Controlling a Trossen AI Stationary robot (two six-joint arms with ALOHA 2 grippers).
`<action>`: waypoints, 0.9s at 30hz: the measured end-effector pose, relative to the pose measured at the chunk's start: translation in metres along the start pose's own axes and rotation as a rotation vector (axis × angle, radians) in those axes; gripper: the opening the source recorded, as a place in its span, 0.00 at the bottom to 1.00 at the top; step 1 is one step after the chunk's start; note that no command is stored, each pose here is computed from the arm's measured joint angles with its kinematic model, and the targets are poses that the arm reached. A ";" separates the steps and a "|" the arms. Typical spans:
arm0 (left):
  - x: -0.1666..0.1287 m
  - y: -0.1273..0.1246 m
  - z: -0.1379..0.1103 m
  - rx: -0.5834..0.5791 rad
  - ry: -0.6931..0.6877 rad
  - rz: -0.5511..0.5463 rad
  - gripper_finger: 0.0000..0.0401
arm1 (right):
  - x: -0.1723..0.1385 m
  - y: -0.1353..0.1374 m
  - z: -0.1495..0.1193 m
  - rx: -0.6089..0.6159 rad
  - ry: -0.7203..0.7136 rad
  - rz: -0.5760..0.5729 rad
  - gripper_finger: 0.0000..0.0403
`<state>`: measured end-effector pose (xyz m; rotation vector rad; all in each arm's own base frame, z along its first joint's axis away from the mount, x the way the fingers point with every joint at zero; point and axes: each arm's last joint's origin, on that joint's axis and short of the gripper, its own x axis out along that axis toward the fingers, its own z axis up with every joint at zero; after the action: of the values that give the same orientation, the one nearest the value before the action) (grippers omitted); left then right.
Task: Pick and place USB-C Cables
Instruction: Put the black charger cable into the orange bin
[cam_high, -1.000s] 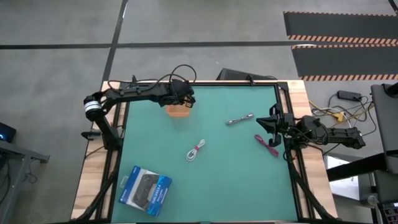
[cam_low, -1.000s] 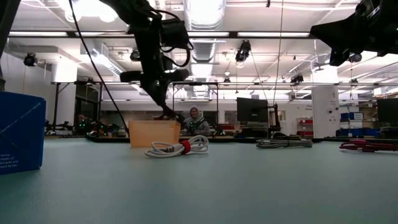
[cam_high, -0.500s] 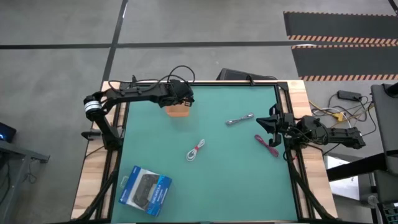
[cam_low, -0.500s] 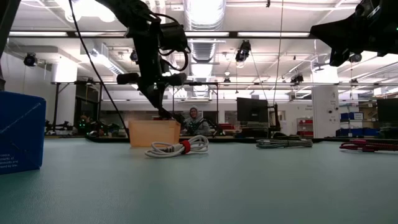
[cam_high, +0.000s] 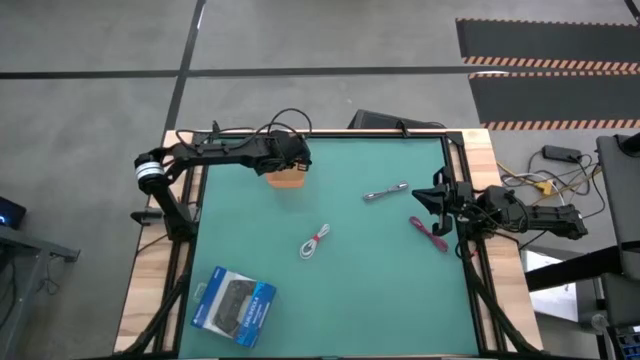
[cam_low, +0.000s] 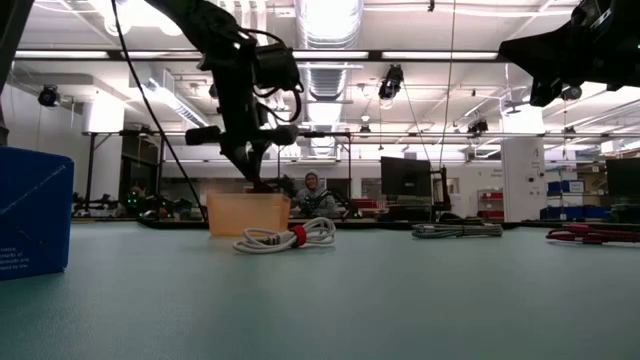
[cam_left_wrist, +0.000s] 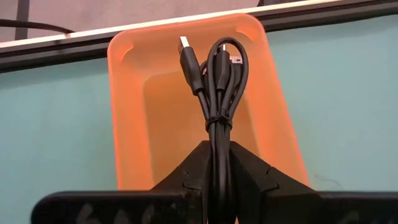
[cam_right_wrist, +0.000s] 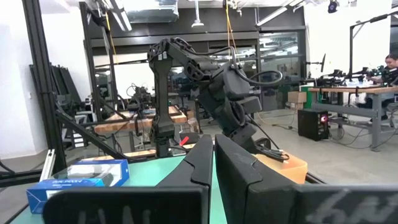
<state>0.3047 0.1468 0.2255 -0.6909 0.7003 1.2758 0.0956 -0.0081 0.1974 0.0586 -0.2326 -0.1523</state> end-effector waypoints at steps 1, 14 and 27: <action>0.000 0.000 0.000 -0.001 -0.001 -0.001 0.08 | 0.000 0.000 0.000 0.000 0.000 0.000 0.02; 0.008 0.004 -0.006 0.013 0.015 0.023 0.08 | 0.000 0.000 0.000 0.000 -0.001 0.000 0.02; 0.017 0.005 -0.013 -0.001 -0.002 0.003 0.08 | 0.000 0.000 0.000 0.000 -0.004 0.000 0.02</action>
<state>0.3016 0.1471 0.2041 -0.6899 0.6993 1.2797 0.0955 -0.0082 0.1978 0.0587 -0.2365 -0.1525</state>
